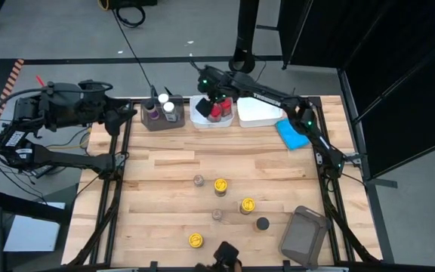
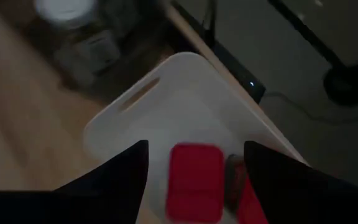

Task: Sort spices by type
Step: Put the orange seasoning bottle into the bottom black bin

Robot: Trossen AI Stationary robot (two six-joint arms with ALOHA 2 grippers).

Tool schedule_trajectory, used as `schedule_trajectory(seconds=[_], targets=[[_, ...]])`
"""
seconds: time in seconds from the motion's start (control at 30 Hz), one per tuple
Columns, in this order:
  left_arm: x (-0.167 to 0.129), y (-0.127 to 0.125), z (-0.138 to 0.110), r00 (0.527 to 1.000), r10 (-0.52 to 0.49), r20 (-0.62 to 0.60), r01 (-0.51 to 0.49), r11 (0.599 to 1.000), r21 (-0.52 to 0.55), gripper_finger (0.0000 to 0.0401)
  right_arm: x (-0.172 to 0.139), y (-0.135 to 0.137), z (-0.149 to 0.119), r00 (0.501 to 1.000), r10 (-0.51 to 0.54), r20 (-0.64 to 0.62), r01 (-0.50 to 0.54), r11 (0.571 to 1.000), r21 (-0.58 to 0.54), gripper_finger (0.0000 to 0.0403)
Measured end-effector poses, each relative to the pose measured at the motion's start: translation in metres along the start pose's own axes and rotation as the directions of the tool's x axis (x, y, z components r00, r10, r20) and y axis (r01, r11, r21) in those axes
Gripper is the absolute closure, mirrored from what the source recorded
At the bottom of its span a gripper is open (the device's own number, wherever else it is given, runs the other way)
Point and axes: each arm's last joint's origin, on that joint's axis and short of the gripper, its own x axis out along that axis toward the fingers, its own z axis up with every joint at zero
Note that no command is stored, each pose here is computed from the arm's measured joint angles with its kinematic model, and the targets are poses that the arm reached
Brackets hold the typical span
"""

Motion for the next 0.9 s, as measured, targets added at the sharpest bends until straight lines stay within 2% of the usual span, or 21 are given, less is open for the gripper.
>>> schedule_trajectory(seconds=[0.17,0.33,0.43,0.6,0.73,0.9], targets=[[0.0,0.0,-0.001,1.0,0.004,-0.008,-0.004,1.0,0.004,0.01,-0.035,0.036,-0.012,0.995,0.071,-0.07,-0.086,0.967,-0.24,0.0132],[0.0,0.0,-0.001,1.0,0.004,-0.008,-0.004,1.0,0.021,0.01,-0.056,0.097,-0.036,0.98,0.124,-0.157,-0.183,0.875,-0.448,0.0135],[0.0,0.0,-0.001,1.0,0.004,-0.007,-0.004,1.0,0.021,0.01,-0.064,0.133,-0.049,0.975,0.156,-0.159,-0.217,0.82,-0.53,0.0135],[0.0,0.0,-0.001,1.0,0.004,-0.007,-0.004,1.0,0.021,0.01,-0.067,0.175,-0.06,0.969,0.234,-0.075,-0.232,0.774,-0.589,0.0137],[0.0,0.0,-0.001,1.0,0.004,-0.007,-0.004,1.0,0.021,0.01,-0.061,0.19,-0.07,0.977,0.207,-0.053,-0.195,0.765,-0.614,0.0137],[0.0,0.0,-0.001,1.0,-0.002,-0.01,0.002,1.0,0.02,0.01,-0.052,0.191,-0.085,0.975,0.168,-0.147,-0.222,0.801,-0.557,0.0139]])
